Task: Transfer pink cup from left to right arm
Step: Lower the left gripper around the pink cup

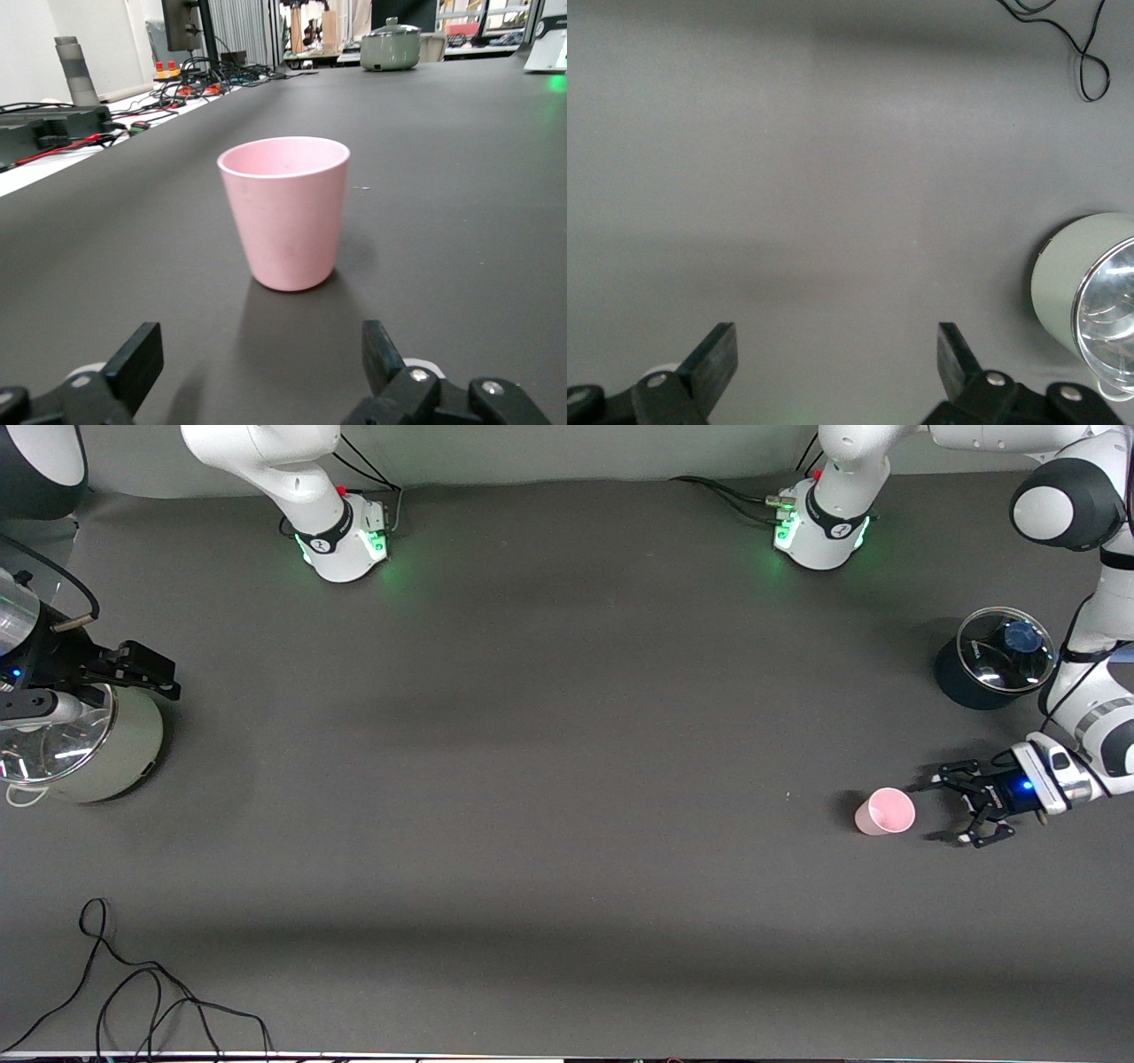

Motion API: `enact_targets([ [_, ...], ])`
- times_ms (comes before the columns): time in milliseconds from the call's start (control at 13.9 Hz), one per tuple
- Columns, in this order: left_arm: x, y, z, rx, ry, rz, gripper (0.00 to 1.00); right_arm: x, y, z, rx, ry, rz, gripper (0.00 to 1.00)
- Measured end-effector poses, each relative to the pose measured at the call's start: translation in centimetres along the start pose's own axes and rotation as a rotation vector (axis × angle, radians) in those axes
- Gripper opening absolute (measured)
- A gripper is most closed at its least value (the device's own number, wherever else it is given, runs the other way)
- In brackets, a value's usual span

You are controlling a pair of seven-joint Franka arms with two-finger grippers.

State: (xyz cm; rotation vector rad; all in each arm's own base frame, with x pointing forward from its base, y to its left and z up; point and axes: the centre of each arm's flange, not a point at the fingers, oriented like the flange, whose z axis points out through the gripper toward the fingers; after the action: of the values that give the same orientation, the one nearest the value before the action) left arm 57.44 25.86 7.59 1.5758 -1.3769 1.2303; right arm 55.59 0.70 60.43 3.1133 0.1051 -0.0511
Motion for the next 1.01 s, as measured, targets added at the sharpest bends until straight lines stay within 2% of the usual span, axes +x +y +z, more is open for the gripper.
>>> enact_targets([
  [432,-1.3,1.1,1.3,-0.019,0.045,-0.027,1.00,-0.3,1.0,0.2,0.002,-0.018,0.018,1.00],
  [1008,-0.7,0.5,4.3,-0.017,0.103,-0.023,1.00,-0.3,1.0,0.2,0.002,-0.018,0.018,1.00],
])
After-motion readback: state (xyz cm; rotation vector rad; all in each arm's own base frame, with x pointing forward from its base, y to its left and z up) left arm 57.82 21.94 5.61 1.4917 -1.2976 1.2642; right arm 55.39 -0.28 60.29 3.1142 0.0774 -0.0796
